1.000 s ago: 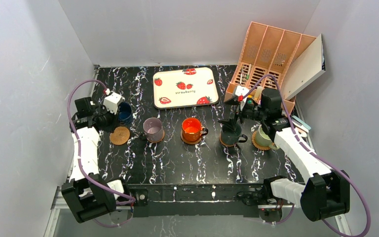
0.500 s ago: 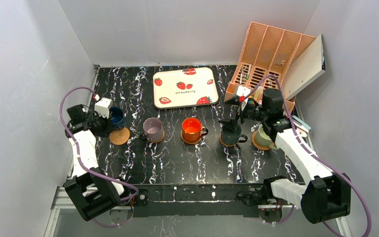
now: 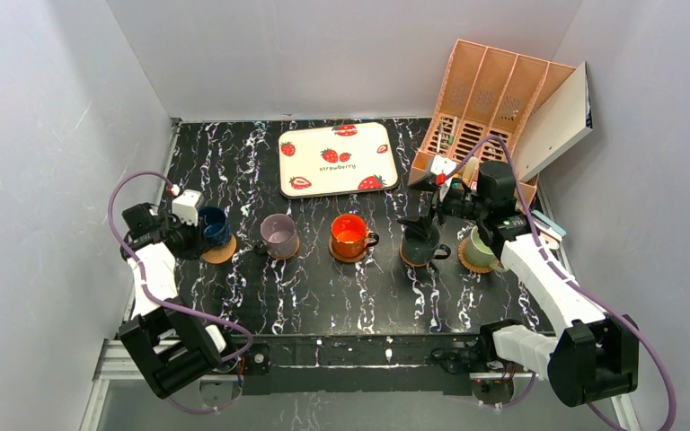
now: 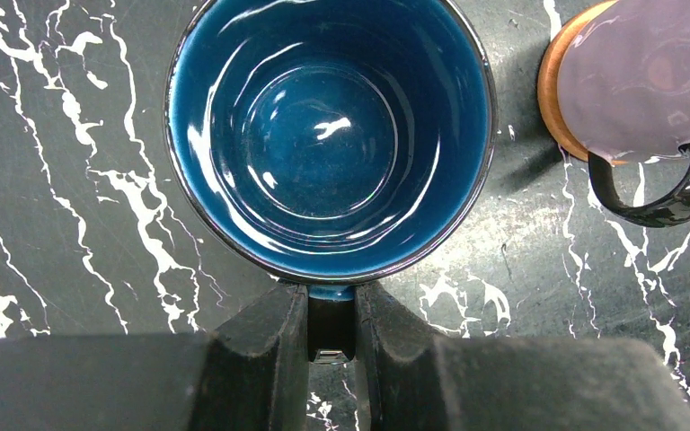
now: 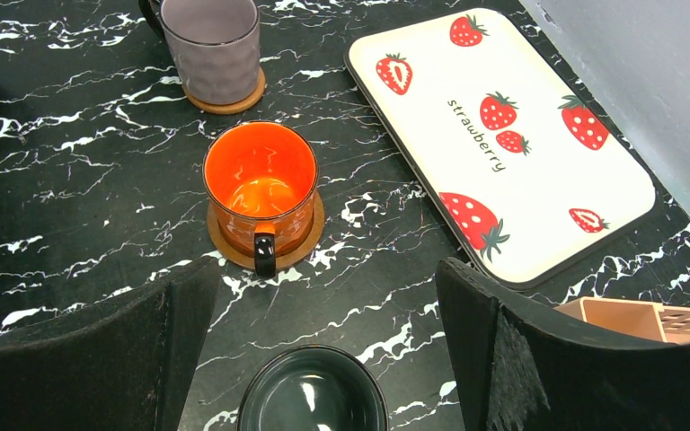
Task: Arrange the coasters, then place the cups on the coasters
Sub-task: Place the cup on the coaster.
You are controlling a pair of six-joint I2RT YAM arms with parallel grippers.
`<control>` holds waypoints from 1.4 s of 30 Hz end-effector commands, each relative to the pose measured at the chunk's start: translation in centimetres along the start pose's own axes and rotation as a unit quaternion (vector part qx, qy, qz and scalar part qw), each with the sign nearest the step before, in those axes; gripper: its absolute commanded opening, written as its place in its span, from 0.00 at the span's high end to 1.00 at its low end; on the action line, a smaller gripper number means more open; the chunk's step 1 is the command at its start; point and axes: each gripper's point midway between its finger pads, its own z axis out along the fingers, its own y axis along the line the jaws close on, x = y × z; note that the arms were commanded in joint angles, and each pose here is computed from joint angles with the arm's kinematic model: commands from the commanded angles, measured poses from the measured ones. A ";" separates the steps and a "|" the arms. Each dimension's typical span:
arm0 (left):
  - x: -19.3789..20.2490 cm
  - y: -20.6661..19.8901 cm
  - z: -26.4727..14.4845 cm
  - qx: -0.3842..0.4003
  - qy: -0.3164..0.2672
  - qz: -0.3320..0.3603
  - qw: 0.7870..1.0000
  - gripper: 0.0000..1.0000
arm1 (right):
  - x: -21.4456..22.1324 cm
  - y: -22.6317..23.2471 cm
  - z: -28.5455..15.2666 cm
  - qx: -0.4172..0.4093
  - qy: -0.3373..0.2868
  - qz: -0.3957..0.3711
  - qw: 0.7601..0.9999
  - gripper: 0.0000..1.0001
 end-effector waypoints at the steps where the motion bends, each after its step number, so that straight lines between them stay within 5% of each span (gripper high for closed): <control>1: -1.6 0.1 -0.1 0.005 -0.041 0.017 0.999 1.00 | -1.1 0.2 -0.3 -0.002 -0.016 -0.016 1.000 0.01; 42: 0.9 -0.5 -0.6 0.019 -0.013 0.001 1.000 1.00 | -1.0 0.3 -0.3 -0.005 -0.016 -0.015 1.000 0.01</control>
